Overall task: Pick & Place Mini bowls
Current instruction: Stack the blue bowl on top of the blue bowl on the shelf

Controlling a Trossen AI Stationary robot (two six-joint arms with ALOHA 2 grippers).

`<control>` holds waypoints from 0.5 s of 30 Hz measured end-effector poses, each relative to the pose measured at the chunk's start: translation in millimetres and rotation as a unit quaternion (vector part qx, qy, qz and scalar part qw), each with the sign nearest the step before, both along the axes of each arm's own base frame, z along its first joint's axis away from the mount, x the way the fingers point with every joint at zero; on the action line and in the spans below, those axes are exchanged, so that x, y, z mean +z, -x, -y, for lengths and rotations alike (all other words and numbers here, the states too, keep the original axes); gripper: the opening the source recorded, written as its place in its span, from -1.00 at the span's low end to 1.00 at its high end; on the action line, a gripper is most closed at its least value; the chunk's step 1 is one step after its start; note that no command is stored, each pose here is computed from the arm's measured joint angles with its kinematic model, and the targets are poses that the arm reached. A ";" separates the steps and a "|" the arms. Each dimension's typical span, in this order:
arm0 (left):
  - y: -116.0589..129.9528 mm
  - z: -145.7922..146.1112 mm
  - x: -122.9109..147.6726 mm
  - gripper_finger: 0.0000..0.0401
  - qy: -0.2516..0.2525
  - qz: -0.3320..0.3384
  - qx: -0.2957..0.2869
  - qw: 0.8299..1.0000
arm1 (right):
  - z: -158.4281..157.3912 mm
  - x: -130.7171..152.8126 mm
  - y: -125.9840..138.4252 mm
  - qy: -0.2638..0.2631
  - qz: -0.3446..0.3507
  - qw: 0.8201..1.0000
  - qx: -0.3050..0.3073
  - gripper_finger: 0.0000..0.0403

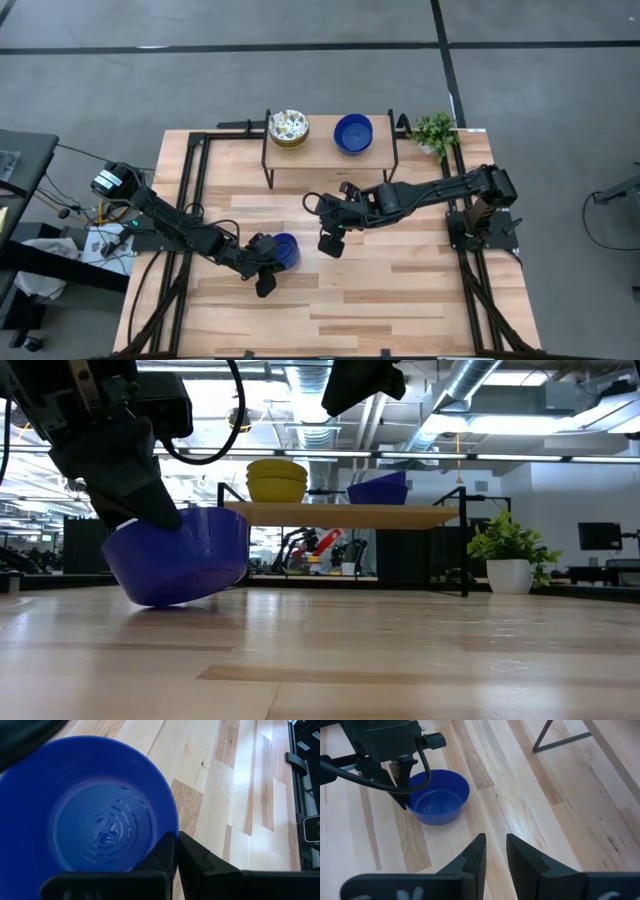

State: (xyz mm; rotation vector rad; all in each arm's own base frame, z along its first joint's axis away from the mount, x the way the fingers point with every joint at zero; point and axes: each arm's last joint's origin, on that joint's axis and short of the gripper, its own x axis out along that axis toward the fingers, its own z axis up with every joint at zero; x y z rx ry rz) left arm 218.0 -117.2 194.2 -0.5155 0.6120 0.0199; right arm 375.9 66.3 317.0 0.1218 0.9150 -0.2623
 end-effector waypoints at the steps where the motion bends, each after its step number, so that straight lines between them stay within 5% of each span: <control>1: 0.0 0.0 0.0 -0.95 0.000 0.000 0.000 1.000 | 0.0 0.0 0.0 0.000 0.000 1.000 0.000 -0.67; 15: 0.0 0.0 0.0 -0.95 0.001 0.000 0.000 1.000 | -1.0 -0.3 0.1 -0.015 -0.003 1.000 0.010 -0.67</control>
